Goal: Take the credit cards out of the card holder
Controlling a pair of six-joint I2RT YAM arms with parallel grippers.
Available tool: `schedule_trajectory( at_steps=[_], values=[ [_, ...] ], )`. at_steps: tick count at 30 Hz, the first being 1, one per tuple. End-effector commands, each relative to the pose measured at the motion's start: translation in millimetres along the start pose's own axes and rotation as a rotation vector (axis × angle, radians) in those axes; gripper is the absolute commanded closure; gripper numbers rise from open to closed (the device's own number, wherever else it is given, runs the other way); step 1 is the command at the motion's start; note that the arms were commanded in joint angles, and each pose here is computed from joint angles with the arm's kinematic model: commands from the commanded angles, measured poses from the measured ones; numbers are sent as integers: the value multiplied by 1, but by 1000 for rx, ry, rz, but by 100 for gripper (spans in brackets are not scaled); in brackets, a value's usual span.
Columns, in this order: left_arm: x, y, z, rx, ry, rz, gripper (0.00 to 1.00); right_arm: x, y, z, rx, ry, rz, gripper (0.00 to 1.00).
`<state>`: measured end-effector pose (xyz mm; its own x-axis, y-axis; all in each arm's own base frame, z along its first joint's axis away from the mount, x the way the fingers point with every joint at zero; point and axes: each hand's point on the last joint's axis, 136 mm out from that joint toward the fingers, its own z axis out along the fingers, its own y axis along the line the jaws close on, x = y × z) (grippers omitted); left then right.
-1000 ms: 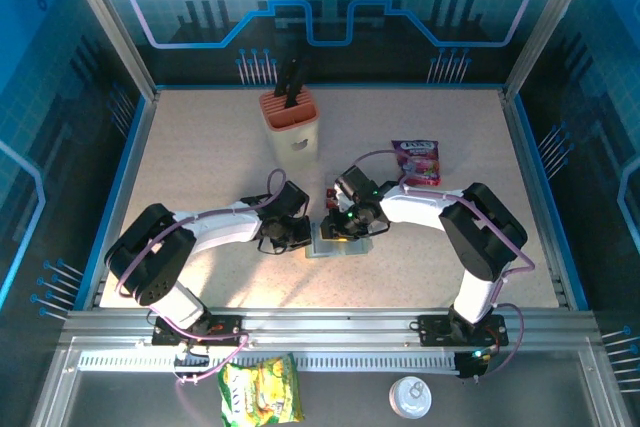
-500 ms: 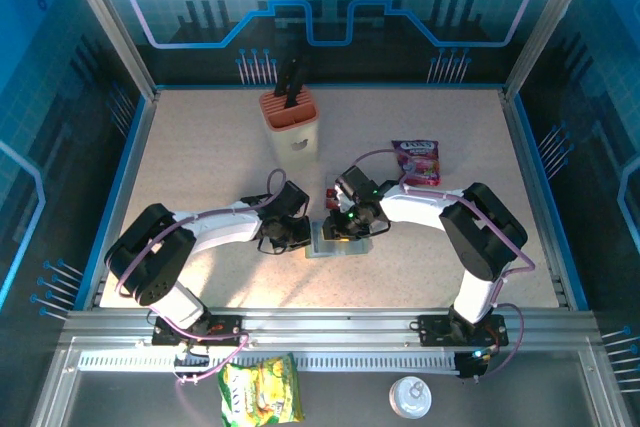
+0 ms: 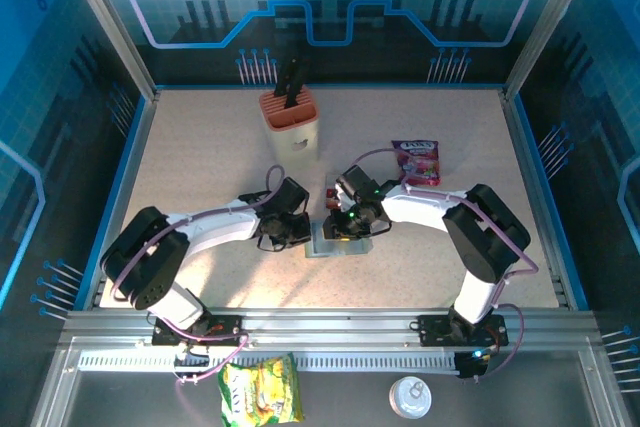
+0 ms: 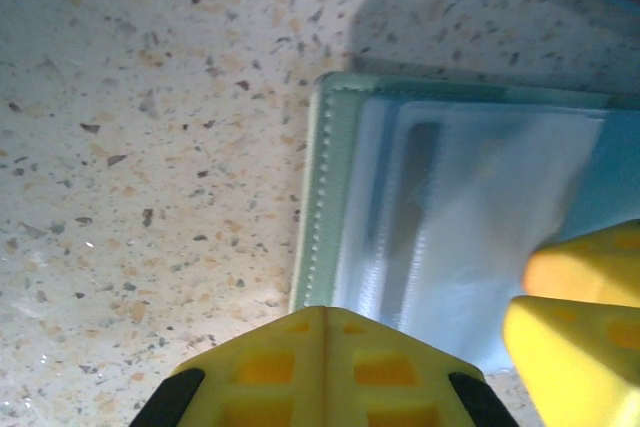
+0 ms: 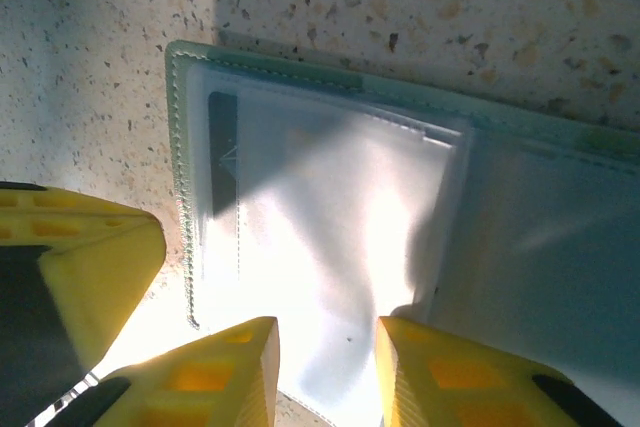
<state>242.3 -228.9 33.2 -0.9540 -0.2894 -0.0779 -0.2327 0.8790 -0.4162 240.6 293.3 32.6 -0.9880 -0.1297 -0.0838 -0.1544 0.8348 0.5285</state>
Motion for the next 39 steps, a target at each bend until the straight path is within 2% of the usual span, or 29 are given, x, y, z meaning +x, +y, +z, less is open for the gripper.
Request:
schedule_trajectory(
  at_steps=[1,10,16,24,39],
  values=[
    [-9,-11,-16,27,-38,1,100,2,-5,-6,0,-3,0,69],
    [-8,-27,-16,112,-21,-31,97,4,-10,-3,-13,1,14,70],
    [-5,-33,-9,150,2,-49,90,4,-12,-3,-22,-2,18,71],
    [-1,-28,2,141,31,-75,79,5,-14,-2,-27,0,28,73],
    [4,-27,15,156,61,-91,71,6,-17,-2,-22,-1,33,77]
  ],
)
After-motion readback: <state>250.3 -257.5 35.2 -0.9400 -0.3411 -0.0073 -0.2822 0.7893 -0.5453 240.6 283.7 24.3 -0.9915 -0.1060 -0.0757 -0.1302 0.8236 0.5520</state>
